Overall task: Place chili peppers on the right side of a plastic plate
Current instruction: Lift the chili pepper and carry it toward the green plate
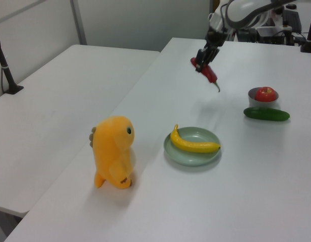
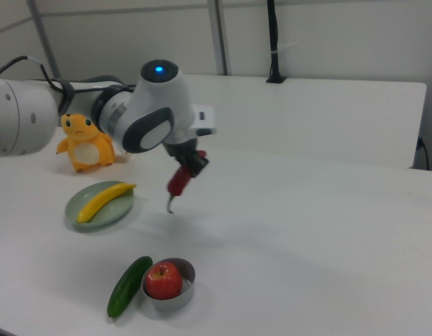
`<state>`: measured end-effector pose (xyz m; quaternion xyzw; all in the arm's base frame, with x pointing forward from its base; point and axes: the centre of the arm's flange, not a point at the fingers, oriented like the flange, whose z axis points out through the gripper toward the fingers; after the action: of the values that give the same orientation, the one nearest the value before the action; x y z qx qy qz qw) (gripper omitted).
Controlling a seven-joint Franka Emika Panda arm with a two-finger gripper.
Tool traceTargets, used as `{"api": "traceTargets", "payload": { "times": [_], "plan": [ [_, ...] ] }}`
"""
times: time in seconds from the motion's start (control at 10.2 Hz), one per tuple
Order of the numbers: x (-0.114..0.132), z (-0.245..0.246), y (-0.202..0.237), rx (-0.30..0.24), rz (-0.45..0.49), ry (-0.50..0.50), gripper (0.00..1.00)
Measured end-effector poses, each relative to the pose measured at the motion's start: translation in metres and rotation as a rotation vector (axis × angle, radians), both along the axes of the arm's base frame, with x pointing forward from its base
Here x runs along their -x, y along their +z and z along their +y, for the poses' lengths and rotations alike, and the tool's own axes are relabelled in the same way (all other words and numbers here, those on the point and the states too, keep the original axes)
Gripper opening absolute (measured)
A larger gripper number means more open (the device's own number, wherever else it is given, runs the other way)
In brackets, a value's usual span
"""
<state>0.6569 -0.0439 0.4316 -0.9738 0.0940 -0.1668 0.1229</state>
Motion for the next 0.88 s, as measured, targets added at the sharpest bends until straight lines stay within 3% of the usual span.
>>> {"api": "traceTargets", "payload": {
  "times": [0.39, 0.88],
  "plan": [
    [-0.001, 0.103, -0.021, -0.056, 0.056, 0.075, 0.34],
    [0.004, 0.15, -0.08, -0.068, 0.156, 0.129, 0.34]
  ]
}}
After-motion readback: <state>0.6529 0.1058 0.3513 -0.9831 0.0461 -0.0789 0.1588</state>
